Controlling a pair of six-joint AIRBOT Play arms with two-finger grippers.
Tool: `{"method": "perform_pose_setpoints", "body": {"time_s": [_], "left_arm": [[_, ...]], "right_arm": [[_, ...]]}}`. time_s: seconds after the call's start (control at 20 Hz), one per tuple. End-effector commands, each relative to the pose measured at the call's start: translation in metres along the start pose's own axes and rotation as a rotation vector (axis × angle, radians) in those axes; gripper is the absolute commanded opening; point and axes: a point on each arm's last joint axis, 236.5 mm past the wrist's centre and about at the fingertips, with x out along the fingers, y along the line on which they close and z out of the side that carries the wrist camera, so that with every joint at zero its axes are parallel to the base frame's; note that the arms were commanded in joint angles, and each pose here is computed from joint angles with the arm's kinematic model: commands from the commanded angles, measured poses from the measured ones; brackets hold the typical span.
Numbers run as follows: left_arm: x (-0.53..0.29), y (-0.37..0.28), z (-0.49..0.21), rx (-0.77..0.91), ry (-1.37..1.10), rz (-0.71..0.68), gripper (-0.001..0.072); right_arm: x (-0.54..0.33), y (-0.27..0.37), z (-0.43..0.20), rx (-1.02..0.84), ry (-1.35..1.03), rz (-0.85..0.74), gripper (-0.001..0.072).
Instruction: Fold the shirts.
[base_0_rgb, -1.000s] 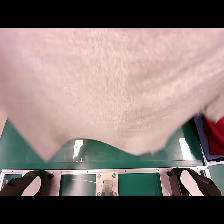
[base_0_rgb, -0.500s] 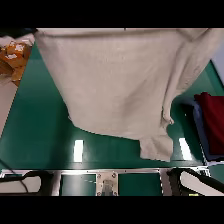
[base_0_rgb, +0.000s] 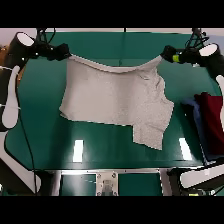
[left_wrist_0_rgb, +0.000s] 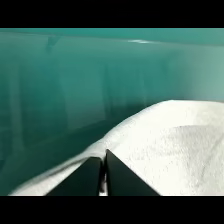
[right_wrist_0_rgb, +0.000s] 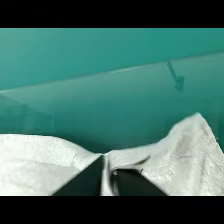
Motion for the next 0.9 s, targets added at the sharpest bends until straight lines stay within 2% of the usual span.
{"method": "perform_pose_setpoints", "body": {"time_s": [0.0, 0.1, 0.15, 0.2, 0.25, 0.3, 0.35, 0.5, 0.6, 0.7, 0.75, 0.8, 0.85], "left_arm": [[0.014, 0.011, -0.003, -0.019, -0.002, 0.004, 0.0655], [-0.009, 0.016, -0.010, -0.033, 0.076, -0.005, 0.0656], [-0.027, 0.022, -0.015, -0.034, 0.127, -0.012, 0.0656], [-0.045, 0.030, -0.018, -0.044, 0.166, -0.011, 0.0616], [-0.066, 0.040, -0.023, -0.060, 0.197, -0.006, 0.0342], [-0.084, 0.049, -0.027, -0.073, 0.224, -0.001, 0.0010], [-0.101, 0.057, -0.030, -0.092, 0.243, 0.005, 0.0015], [-0.132, 0.070, -0.054, -0.129, 0.332, 0.033, 0.0014], [-0.145, 0.080, -0.088, -0.138, 0.439, 0.093, 0.0014], [-0.150, 0.070, -0.117, -0.141, 0.473, 0.056, 0.0014], [-0.148, 0.061, -0.134, -0.155, 0.473, 0.008, 0.0015], [-0.147, 0.053, -0.153, -0.174, 0.480, -0.045, 0.0014], [-0.148, 0.047, -0.178, -0.200, 0.499, -0.091, 0.0015]], "right_arm": [[0.018, -0.022, -0.014, 0.033, 0.034, -0.025, 0.0476], [-0.008, -0.036, -0.004, 0.053, 0.044, -0.032, 0.0470], [-0.028, -0.048, 0.001, 0.070, 0.056, -0.039, 0.0406], [-0.049, -0.059, 0.003, 0.087, 0.073, -0.046, 0.0313], [-0.070, -0.071, 0.000, 0.110, 0.103, -0.052, 0.0209], [-0.088, -0.080, -0.006, 0.138, 0.141, -0.055, 0.0063], [-0.104, -0.088, -0.016, 0.164, 0.182, -0.057, 0.0008], [-0.135, -0.102, -0.060, 0.265, 0.274, -0.070, 0.0007], [-0.154, -0.108, -0.111, 0.326, 0.350, -0.105, 0.0007], [-0.182, -0.131, -0.174, 0.421, 0.433, -0.237, 0.0024], [-0.195, -0.144, -0.210, 0.501, 0.478, -0.311, 0.0209], [-0.202, -0.148, -0.239, 0.562, 0.515, -0.331, 0.0340], [-0.204, -0.149, -0.267, 0.608, 0.557, -0.326, 0.0344]]}}
